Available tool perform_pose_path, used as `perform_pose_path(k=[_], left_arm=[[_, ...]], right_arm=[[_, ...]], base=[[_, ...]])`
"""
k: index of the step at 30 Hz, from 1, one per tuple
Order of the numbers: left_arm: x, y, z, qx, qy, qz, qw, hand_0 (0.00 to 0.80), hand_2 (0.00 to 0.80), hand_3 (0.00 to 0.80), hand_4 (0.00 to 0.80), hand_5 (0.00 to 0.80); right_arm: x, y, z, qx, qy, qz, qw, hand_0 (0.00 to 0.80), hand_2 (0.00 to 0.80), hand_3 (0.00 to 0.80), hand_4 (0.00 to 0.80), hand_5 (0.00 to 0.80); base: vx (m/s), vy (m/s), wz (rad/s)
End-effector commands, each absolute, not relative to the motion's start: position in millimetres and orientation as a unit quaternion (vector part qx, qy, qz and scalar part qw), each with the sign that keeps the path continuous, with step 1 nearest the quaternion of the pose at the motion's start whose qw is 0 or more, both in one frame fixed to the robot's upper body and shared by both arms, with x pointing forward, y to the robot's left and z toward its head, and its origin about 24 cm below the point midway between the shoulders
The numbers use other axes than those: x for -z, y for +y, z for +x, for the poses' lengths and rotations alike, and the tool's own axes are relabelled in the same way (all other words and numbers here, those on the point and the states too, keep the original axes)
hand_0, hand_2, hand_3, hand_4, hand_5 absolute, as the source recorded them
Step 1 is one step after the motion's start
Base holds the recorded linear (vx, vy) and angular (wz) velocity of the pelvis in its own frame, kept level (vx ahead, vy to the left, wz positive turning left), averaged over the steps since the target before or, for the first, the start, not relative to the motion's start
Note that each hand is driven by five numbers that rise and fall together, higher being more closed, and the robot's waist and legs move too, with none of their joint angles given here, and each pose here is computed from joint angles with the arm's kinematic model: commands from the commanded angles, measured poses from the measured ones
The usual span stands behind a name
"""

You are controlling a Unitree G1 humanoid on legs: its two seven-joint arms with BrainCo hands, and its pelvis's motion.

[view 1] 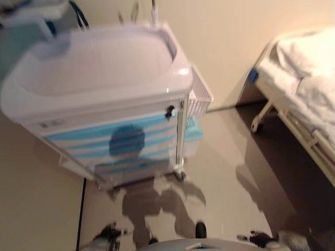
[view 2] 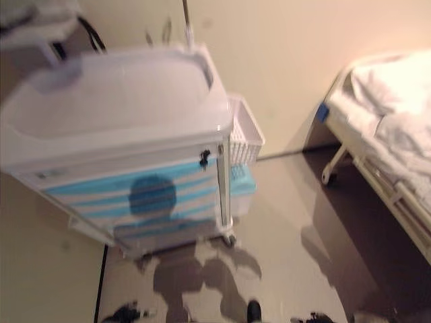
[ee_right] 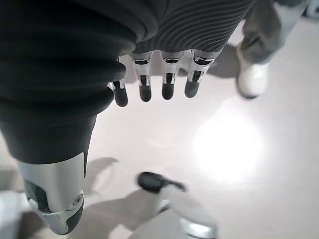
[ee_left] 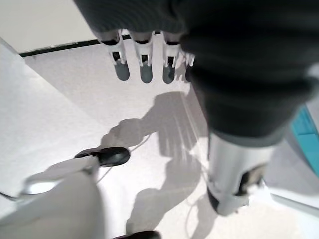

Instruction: Open the drawer and pick up the medicine

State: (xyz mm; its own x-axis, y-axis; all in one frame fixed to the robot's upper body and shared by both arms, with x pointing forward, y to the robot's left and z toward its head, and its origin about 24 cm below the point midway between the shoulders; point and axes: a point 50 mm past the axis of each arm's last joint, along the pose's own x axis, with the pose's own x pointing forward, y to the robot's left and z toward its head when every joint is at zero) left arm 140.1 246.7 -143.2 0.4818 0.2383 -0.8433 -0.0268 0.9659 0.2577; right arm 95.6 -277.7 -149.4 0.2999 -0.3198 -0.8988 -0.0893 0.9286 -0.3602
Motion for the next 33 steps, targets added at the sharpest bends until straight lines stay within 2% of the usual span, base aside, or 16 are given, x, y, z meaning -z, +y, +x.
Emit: perform_pose_path(k=[1, 3, 8, 13, 23, 33], left_arm=[[126, 260, 168, -0.116, 0.447, 0.092, 0.882, 0.0, 0.0, 0.0, 0.0, 0.0], [106, 252, 204, -0.112, 0.378, 0.079, 0.916, 0.0, 0.0, 0.0, 0.0, 0.0], [86, 246, 232, -0.116, 0.315, 0.051, 0.941, 0.0, 0.0, 0.0, 0.0, 0.0], [44, 246, 269, -0.149, 0.2, -0.033, 0.968, 0.0, 0.0, 0.0, 0.0, 0.0], [5, 232, 299, -0.155, 0.101, -0.139, 0.973, 0.0, 0.0, 0.0, 0.0, 0.0], [-33, 217, 323, -0.143, 0.008, -0.278, 0.95, 0.0, 0.0, 0.0, 0.0, 0.0]], right_arm=[[145, -282, 107, 0.083, 0.572, -0.192, 0.793, 0.0, 0.0, 0.0, 0.0, 0.0], [139, -285, 122, 0.089, 0.553, -0.202, 0.803, 0.0, 0.0, 0.0, 0.0, 0.0], [136, -288, 129, 0.1, 0.543, -0.198, 0.809, 0.0, 0.0, 0.0, 0.0, 0.0], [130, -289, 144, 0.114, 0.52, -0.189, 0.825, 0.0, 0.0, 0.0, 0.0, 0.0], [128, -282, 155, 0.11, 0.501, -0.185, 0.838, 0.0, 0.0, 0.0, 0.0, 0.0], [128, -276, 160, 0.1, 0.491, -0.184, 0.845, 0.0, 0.0, 0.0, 0.0, 0.0]], base=[[-0.107, 0.007, 0.1], [-0.205, 0.007, 0.14], [-0.108, 0.014, 0.14], [-0.099, 0.002, 0.03], [-0.006, 0.0, 0.0], [0.017, -0.02, 0.06]])
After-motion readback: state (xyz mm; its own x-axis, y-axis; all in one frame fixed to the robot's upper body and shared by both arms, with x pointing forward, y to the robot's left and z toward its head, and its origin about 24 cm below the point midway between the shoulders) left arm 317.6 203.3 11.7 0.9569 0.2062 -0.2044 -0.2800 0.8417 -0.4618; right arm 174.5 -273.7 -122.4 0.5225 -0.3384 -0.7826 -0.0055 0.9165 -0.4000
